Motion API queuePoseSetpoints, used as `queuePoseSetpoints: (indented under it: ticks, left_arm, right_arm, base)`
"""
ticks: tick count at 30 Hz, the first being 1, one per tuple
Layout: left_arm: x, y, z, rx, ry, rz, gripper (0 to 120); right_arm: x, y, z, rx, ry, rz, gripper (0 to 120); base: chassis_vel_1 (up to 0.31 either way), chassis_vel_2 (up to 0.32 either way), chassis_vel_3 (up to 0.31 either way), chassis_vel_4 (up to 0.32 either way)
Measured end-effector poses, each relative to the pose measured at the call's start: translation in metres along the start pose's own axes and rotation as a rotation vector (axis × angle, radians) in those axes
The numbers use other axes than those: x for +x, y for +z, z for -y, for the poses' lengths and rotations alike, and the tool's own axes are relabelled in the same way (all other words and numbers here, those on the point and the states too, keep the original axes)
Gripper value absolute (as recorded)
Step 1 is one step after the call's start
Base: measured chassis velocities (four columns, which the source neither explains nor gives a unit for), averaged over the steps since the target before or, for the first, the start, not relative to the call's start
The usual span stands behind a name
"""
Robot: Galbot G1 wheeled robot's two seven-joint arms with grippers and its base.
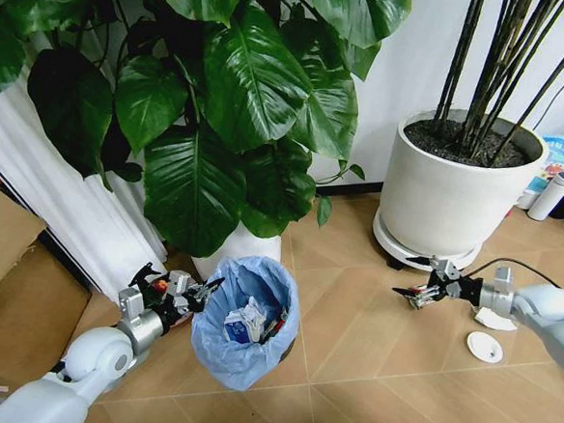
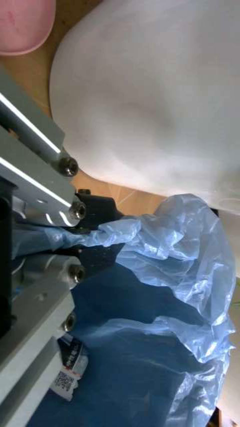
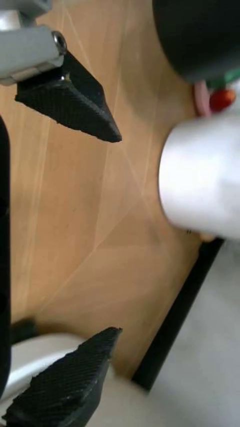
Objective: Pick up the trash bin and place the garbage on the floor into it.
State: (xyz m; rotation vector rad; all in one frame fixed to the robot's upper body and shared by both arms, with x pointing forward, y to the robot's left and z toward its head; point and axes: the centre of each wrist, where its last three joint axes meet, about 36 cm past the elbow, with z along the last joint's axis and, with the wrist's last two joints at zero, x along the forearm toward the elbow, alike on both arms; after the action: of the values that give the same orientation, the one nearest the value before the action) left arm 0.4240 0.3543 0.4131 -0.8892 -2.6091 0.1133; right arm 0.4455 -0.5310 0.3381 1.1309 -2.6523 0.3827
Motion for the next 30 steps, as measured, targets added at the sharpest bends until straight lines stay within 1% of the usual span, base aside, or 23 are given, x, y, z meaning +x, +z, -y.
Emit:
queuePoseSetpoints:
  ticks: [1,2,4,7,9,12,13,15,17,18,21,30]
  left_arm:
    - [0.001,0.0,0.0,-0.001,-0.003,0.001,0]
    - [0.001,0.0,0.0,-0.001,-0.003,0.001,0]
    - [0.002,0.0,0.0,0.0,-0.008,0.004,0]
    - [0.001,0.002,0.0,0.006,-0.017,0.01,0]
    - [0.001,0.002,0.0,0.006,-0.017,0.01,0]
    - [0.0,0.0,0.001,0.004,-0.015,0.012,0]
    - [0.0,0.0,0.001,0.004,-0.015,0.012,0]
    - [-0.001,-0.001,0.002,0.002,-0.012,0.015,0]
    - [-0.002,-0.001,0.003,0.002,-0.011,0.014,0]
    - [-0.002,-0.001,0.003,0.002,-0.011,0.014,0]
    - [-0.002,-0.001,0.005,0.003,-0.009,0.013,0]
    - [-0.001,-0.004,0.006,-0.001,-0.005,0.013,0]
  right_arm:
    - [0.009,0.003,-0.005,-0.009,0.042,-0.006,100]
    - [0.009,0.003,-0.005,-0.009,0.042,-0.006,100]
    - [0.018,0.008,-0.013,-0.021,0.096,-0.015,100]
    - [0.038,0.026,-0.037,-0.051,0.187,-0.055,100]
    - [0.042,0.03,-0.042,-0.057,0.203,-0.064,100]
    - [0.061,0.053,-0.072,-0.104,0.308,-0.116,100]
    - [0.061,0.053,-0.072,-0.104,0.308,-0.116,100]
    - [0.07,0.066,-0.089,-0.133,0.379,-0.14,100]
    - [0.075,0.074,-0.097,-0.146,0.428,-0.156,100]
    - [0.075,0.074,-0.097,-0.146,0.428,-0.156,100]
    - [0.08,0.084,-0.109,-0.171,0.499,-0.189,100]
    - [0.09,0.107,-0.121,-0.229,0.581,-0.278,100]
  base:
    - [0.0,0.0,0.0,0.0]
    - [0.0,0.0,0.0,0.0]
    - [0.0,0.0,0.0,0.0]
    - [0.0,0.0,0.0,0.0]
    - [0.0,0.0,0.0,0.0]
    - [0.0,0.0,0.0,0.0]
    - [0.0,0.0,0.0,0.0]
    - [0.0,0.0,0.0,0.0]
    - [0.0,0.0,0.0,0.0]
    - [0.0,0.0,0.0,0.0]
    - [0.0,0.0,0.0,0.0]
    - [0.0,0.0,0.0,0.0]
